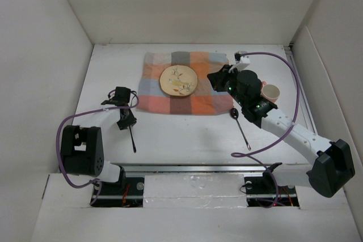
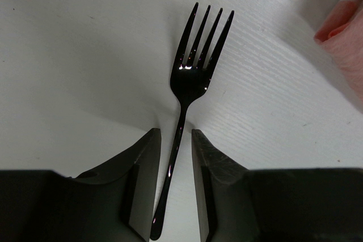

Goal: Set the dinner table for one person

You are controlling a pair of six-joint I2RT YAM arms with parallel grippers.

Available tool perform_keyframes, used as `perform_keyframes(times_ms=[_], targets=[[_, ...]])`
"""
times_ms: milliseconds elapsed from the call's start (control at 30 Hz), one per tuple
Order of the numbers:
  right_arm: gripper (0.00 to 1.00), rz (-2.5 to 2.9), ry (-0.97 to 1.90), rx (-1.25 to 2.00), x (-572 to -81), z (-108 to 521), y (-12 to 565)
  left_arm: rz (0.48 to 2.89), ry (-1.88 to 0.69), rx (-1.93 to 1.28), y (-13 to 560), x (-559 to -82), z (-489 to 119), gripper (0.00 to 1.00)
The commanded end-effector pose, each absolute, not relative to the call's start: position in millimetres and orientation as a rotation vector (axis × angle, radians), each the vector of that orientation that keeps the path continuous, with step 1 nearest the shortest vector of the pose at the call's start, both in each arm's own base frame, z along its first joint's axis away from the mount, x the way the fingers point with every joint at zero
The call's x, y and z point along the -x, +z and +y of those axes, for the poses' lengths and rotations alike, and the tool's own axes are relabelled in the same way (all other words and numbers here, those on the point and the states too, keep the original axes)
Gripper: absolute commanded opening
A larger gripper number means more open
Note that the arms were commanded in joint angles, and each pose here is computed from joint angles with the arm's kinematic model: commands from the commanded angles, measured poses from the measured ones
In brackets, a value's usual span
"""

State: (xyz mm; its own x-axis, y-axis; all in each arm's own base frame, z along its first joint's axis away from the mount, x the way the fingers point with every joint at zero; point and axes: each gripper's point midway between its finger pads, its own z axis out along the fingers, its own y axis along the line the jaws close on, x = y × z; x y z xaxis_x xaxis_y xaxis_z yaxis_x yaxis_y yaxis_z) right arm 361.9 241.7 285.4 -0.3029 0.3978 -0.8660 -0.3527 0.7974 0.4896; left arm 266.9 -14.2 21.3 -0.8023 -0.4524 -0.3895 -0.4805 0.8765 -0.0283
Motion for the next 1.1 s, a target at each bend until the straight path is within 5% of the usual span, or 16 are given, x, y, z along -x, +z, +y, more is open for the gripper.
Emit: perform_keyframes(times_ms=[0, 200, 433, 667, 1067], targets=[[0.11, 1.674, 0.714, 0.003, -365.8, 238.9, 302.6, 2.634, 0.07, 0.648, 27.9, -270.7, -16.5, 0.27], [0.11, 1.638, 0.739, 0.018, -367.3, 240.7, 317.1, 2.733, 0.093, 0.651, 4.7, -262.2, -18.8, 0.24], [0.13, 1.604, 0.688, 0.006, -367.2, 220.3, 332.1, 2.737, 0.072, 0.636, 4.4, -263.5, -21.3, 0.0], [0.14, 1.617, 0.636, -0.048, -378.3, 189.2, 320.0, 2.666, 0.06, 0.629, 23.1, -271.3, -19.4, 0.0], [0.15, 1.723, 0.66, -0.044, -384.2, 194.8, 262.0, 2.285, -0.196, 0.324, 180.7, -363.8, -60.9, 0.0]])
